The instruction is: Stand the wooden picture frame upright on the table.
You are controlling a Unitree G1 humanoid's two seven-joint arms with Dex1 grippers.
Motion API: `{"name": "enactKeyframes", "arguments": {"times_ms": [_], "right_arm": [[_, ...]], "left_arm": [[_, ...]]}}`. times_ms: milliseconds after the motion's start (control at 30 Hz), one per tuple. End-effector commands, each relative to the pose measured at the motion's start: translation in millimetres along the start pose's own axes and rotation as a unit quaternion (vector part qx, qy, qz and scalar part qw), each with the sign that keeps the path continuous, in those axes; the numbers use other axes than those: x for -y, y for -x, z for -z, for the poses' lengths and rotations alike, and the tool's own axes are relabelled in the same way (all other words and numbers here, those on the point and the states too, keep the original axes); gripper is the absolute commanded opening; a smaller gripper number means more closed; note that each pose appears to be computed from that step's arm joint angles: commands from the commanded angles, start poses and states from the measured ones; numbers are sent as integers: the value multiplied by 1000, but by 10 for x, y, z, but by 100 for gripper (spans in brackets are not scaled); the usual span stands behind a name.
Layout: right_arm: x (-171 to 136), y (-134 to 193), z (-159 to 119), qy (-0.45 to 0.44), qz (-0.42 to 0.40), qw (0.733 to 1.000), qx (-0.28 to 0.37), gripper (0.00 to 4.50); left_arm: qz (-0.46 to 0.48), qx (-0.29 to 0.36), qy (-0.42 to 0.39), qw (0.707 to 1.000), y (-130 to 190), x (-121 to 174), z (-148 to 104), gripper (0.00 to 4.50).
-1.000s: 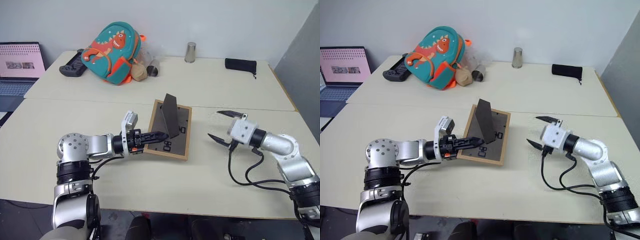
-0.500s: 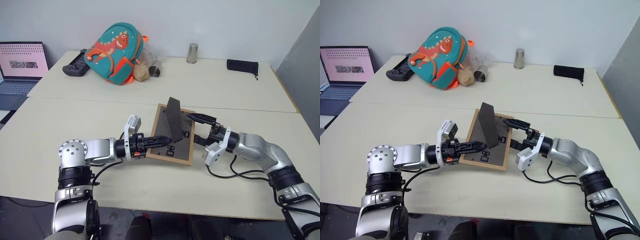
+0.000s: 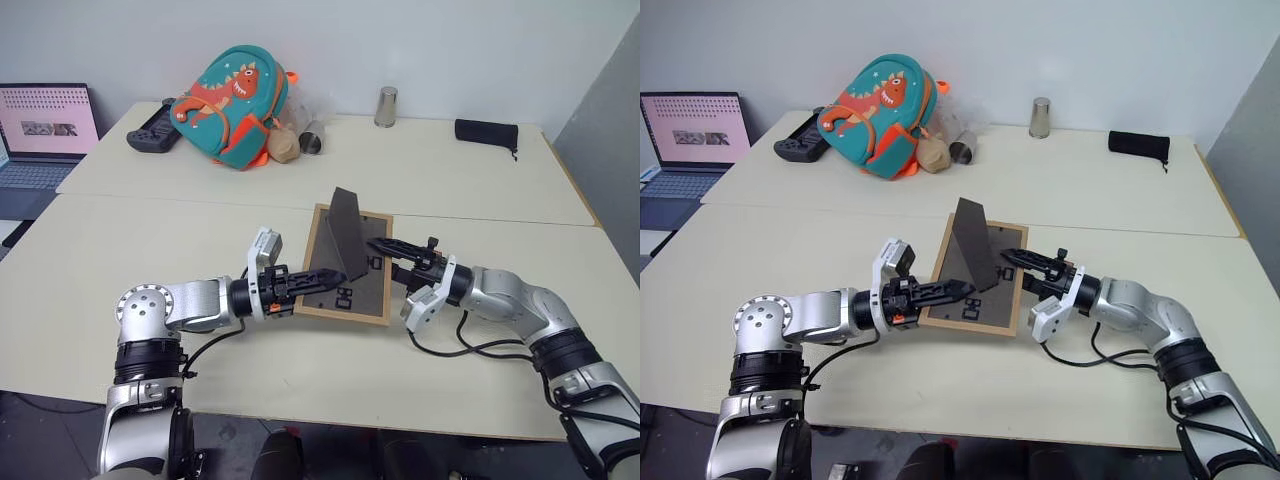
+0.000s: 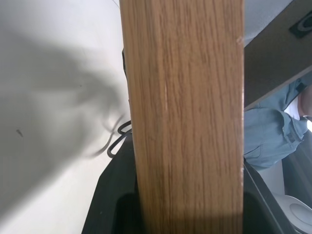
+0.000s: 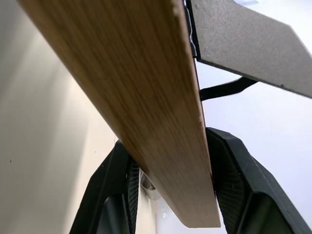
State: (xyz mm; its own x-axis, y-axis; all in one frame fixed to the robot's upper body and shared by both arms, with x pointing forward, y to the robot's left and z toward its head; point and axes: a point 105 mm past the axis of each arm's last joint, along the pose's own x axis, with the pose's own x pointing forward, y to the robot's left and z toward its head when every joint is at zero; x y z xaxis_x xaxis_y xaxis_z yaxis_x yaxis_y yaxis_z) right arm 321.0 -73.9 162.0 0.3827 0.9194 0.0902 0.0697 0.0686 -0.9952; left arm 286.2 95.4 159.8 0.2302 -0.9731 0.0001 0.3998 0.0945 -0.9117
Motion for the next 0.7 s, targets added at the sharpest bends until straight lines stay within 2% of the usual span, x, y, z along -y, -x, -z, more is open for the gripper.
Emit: {"name": "enactKeyframes", "arguments": {"times_ms": [33, 133, 300, 400, 467, 533, 633, 700], "right_arm": [[208, 5, -33, 13, 34, 999, 18, 169], [201, 63, 3, 3, 31, 999, 9, 134], [167, 157, 91, -52, 27, 998, -15, 131], [76, 175, 143, -161, 6, 986, -36, 131], [53, 155, 191, -254, 4, 966, -50, 131], [105, 94, 234, -339, 14, 939, -55, 131], [214, 1, 307, -423, 20, 904, -55, 131], [266, -21, 381, -500, 23, 863, -59, 131]], "left_arm": [[-9, -7, -34, 999, 17, 79, -6, 193], [-32, 22, -48, 998, 147, 67, -137, 255], [-73, 96, -88, 989, 441, 129, -488, 351], [-131, 92, -165, 973, 556, 162, -501, 421], [-167, 78, -213, 959, 582, 145, -448, 450], [-212, 73, -270, 936, 595, 99, -439, 450], [-239, 60, -343, 906, 564, 113, -376, 450], [-258, 56, -384, 885, 550, 99, -349, 450]]}}
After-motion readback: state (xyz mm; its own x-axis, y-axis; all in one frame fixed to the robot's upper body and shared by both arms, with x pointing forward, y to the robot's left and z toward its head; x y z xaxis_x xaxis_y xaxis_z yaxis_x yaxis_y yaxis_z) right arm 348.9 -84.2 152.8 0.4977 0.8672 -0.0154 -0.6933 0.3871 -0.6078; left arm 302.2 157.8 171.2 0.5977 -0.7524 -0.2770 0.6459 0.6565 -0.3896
